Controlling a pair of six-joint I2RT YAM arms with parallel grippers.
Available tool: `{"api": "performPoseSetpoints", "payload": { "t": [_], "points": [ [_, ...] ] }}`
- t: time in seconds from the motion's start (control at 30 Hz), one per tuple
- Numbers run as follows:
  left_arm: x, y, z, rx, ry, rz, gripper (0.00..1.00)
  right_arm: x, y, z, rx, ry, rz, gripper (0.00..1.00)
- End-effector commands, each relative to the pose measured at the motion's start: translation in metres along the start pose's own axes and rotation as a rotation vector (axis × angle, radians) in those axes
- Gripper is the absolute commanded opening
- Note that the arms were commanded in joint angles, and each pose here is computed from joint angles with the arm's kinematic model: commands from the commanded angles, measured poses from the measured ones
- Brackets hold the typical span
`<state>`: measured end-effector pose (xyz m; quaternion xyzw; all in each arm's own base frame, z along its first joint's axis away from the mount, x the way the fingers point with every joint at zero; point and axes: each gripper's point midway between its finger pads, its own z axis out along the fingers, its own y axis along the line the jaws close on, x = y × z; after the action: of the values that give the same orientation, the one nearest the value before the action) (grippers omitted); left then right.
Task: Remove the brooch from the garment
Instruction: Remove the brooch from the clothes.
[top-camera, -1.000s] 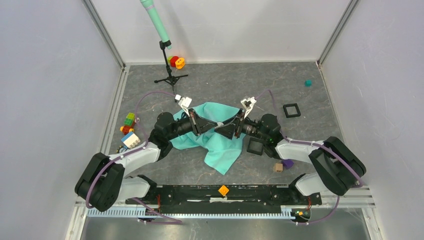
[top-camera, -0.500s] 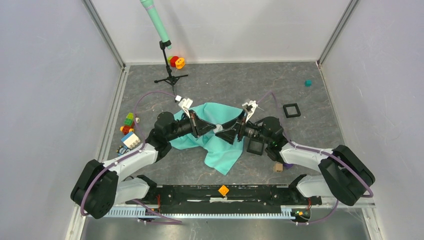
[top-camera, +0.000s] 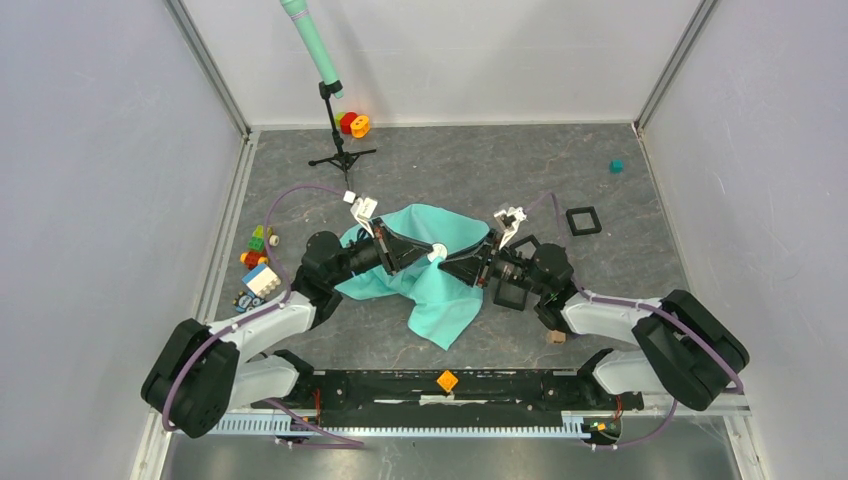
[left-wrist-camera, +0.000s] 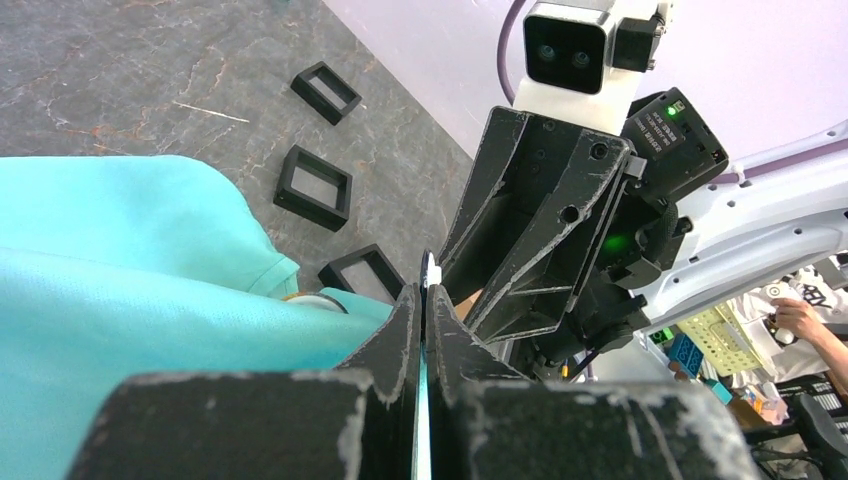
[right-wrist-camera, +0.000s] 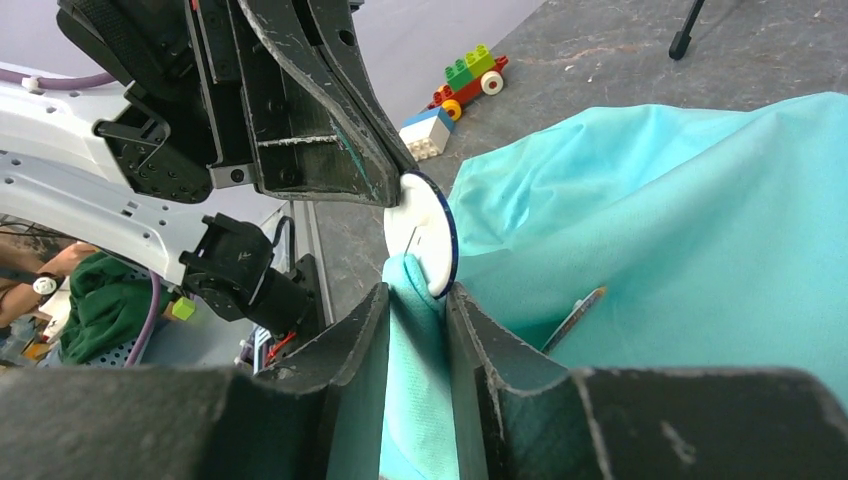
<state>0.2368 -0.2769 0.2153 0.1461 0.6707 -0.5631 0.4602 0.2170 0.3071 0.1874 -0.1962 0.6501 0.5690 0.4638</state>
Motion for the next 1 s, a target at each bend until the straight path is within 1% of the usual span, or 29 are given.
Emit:
{"api": "performPoseSetpoints", "payload": {
  "t": [0.0, 0.1, 0.2, 0.23, 0.27, 0.3, 0.4, 0.57, 0.7, 0.77, 0.9, 0.97],
  "points": [
    [-0.014, -0.011, -0.001, 0.029, -0.042, 0.028, 0.02, -0.024, 0.018, -0.002, -0.056, -0.09, -0.049, 0.32],
    [-0.013, -0.009, -0.003, 0.017, -0.045, 0.032, 0.02, -0.027, 0.018, -0.003, -0.05, -0.099, -0.055, 0.31],
    [-0.011, -0.011, -0.004, 0.025, -0.039, 0.021, 0.03, -0.029, 0.019, -0.003, -0.049, -0.102, -0.055, 0.14],
    [-0.009, -0.012, -0.004, 0.032, -0.029, 0.013, 0.08, -0.029, 0.019, -0.002, -0.051, -0.097, -0.054, 0.09],
    [-0.007, -0.014, -0.004, 0.039, -0.016, 0.004, 0.16, -0.03, 0.019, 0.0, -0.053, -0.095, -0.053, 0.05],
    [-0.005, -0.014, -0.004, 0.042, -0.002, -0.002, 0.21, -0.03, 0.019, 0.001, -0.053, -0.088, -0.049, 0.01],
    [0.0, -0.016, -0.006, 0.053, 0.019, -0.01, 0.28, -0.029, 0.019, 0.003, -0.058, -0.07, -0.047, 0.0],
    [0.004, -0.022, -0.013, 0.08, 0.029, -0.013, 0.36, -0.025, 0.015, 0.001, -0.038, -0.047, -0.048, 0.0],
    [0.009, -0.031, -0.021, 0.136, 0.033, -0.015, 0.54, -0.025, 0.021, -0.001, -0.066, -0.032, -0.024, 0.0],
    [0.007, -0.036, -0.025, 0.169, 0.014, -0.014, 0.61, -0.025, 0.026, -0.002, -0.087, -0.022, -0.001, 0.0],
    [0.007, -0.04, -0.029, 0.21, -0.011, 0.004, 0.68, -0.025, 0.031, -0.001, -0.1, 0.026, 0.041, 0.0],
    [0.004, -0.042, -0.028, 0.225, -0.024, 0.022, 0.68, -0.025, 0.034, 0.0, -0.101, 0.046, 0.054, 0.0]
  ]
}}
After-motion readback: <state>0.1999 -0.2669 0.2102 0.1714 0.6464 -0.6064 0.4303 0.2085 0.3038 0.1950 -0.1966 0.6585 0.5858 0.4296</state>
